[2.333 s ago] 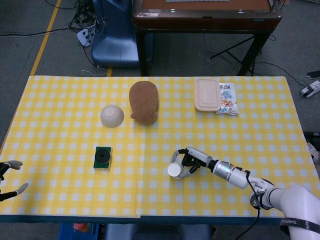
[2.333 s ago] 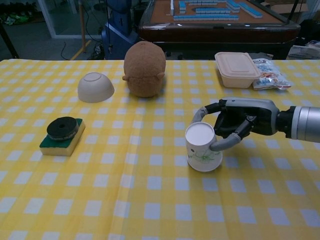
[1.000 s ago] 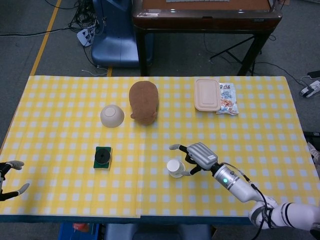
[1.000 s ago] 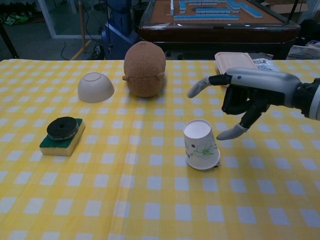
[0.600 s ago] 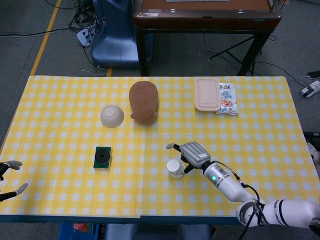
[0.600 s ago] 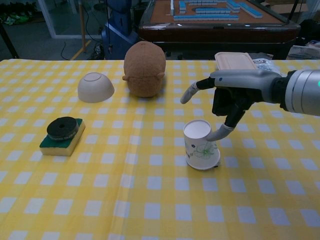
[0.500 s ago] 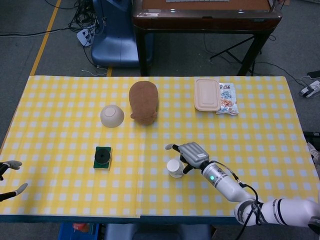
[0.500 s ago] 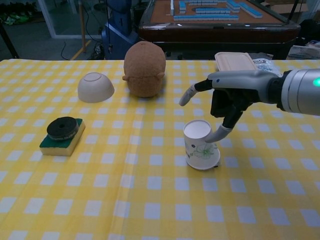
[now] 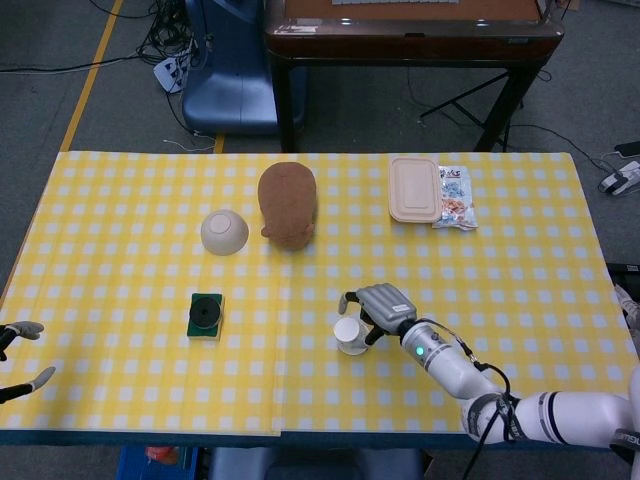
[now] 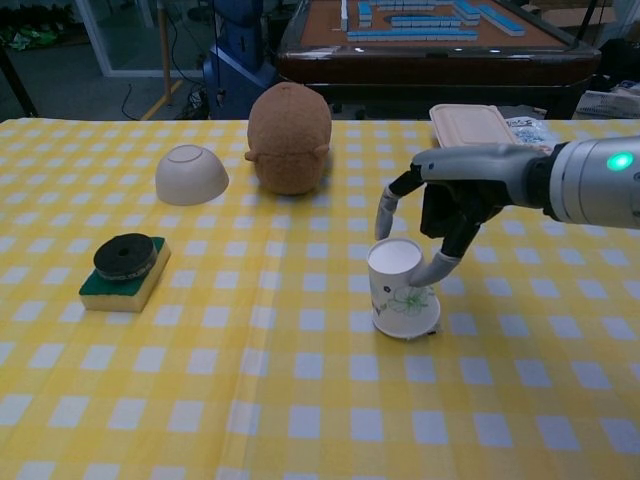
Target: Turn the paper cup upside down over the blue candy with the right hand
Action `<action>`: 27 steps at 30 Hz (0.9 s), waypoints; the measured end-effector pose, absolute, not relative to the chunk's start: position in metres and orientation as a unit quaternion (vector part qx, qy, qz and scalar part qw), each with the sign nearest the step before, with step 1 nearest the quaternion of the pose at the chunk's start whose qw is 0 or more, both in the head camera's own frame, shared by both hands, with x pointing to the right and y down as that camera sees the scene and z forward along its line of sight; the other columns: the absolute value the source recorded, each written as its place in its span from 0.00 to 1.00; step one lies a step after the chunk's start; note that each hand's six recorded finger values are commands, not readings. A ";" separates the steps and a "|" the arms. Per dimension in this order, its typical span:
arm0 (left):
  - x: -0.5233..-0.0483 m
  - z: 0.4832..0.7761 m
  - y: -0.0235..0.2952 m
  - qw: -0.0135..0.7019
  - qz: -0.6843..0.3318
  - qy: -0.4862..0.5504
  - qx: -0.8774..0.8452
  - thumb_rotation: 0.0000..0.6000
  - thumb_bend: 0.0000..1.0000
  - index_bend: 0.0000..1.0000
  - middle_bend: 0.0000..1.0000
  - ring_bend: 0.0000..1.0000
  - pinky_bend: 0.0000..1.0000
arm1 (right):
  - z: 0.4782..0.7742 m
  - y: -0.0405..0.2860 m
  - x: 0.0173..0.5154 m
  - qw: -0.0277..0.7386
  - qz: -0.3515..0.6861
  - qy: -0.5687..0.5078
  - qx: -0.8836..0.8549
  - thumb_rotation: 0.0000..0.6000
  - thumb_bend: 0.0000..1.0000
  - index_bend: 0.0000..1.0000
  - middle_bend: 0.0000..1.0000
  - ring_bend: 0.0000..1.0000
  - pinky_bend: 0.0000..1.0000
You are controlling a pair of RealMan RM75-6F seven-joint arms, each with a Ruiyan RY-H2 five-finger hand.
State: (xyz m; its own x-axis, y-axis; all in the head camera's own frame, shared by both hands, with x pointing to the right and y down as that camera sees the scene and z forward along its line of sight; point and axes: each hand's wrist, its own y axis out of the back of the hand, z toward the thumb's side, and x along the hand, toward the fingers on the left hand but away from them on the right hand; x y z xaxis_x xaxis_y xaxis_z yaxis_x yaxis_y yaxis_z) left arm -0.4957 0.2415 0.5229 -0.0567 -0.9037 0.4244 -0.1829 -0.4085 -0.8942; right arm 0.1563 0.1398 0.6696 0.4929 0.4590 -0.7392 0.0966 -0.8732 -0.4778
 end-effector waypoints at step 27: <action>-0.495 0.525 0.242 0.315 -0.580 0.438 -0.610 1.00 0.14 0.45 0.44 0.35 0.52 | 0.675 0.151 0.193 0.177 0.458 -0.191 -0.850 1.00 0.00 0.34 1.00 1.00 1.00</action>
